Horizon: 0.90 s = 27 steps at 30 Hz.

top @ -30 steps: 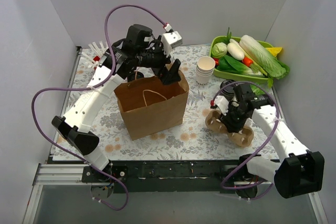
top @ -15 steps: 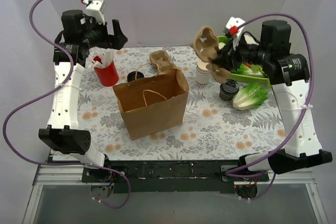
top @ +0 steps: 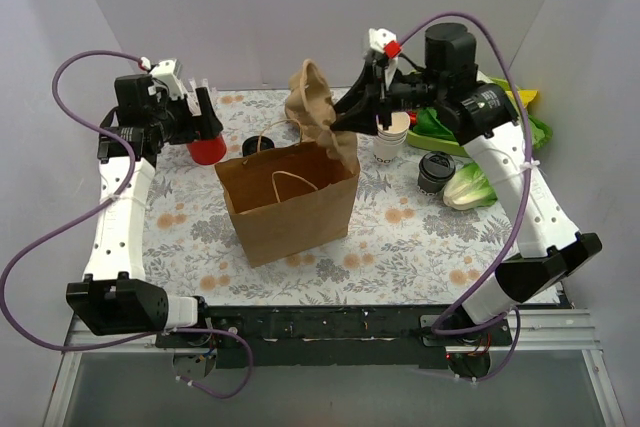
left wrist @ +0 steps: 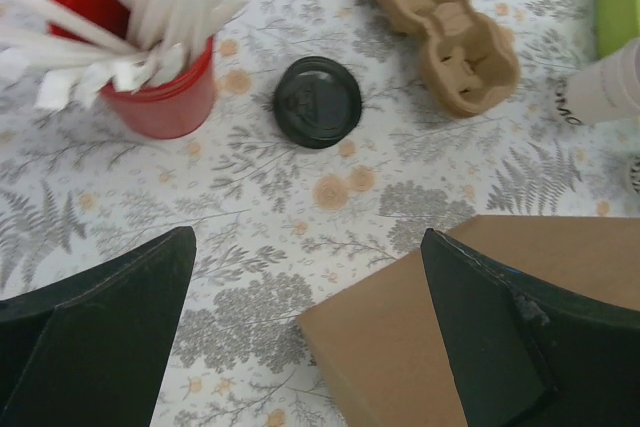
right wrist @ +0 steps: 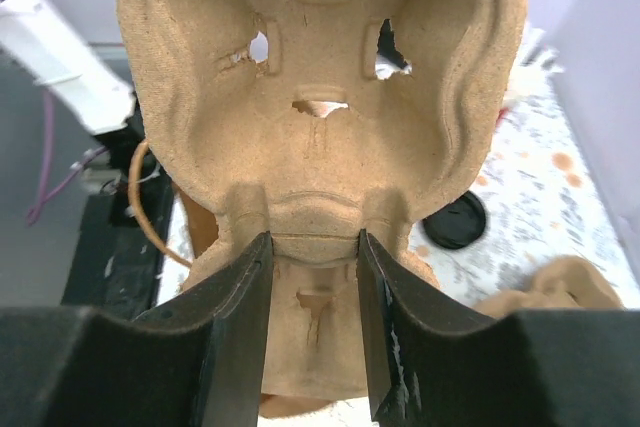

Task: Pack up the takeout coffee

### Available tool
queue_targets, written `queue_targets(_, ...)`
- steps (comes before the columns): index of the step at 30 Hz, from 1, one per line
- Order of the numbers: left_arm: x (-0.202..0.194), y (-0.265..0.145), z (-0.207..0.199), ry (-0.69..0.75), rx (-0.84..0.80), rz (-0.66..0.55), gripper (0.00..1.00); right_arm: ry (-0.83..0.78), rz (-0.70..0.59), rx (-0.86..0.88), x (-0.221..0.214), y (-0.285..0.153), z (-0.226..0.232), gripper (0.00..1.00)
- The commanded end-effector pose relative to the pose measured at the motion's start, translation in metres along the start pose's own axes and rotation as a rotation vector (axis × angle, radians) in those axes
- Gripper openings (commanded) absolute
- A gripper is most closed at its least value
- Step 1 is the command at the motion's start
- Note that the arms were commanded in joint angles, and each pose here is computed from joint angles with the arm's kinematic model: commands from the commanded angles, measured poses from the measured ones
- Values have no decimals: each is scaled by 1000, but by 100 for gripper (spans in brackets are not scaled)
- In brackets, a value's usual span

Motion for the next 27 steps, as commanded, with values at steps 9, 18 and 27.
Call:
queue_targets(9, -79, -21, 18, -138, 95, 195, 98, -131, -7, 205, -33, 40, 41, 1)
queue_targets(18, -119, -24, -18, -131, -225, 250, 98, -117, -43, 254, -16, 56, 39, 1)
queue_targets(27, -130, -17, -13, -152, -189, 267, 97, -141, -89, 290, -6, 55, 44, 1)
Point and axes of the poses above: each gripper's point midway between its finger pads, its own y axis out along the fingers, its own z axis along the line the jaws close on, x = y × z, the point moved 6 cm from there along -y, back along the fingers, and after that the axes turned 7 degrees about y, right-handed, at the moved point
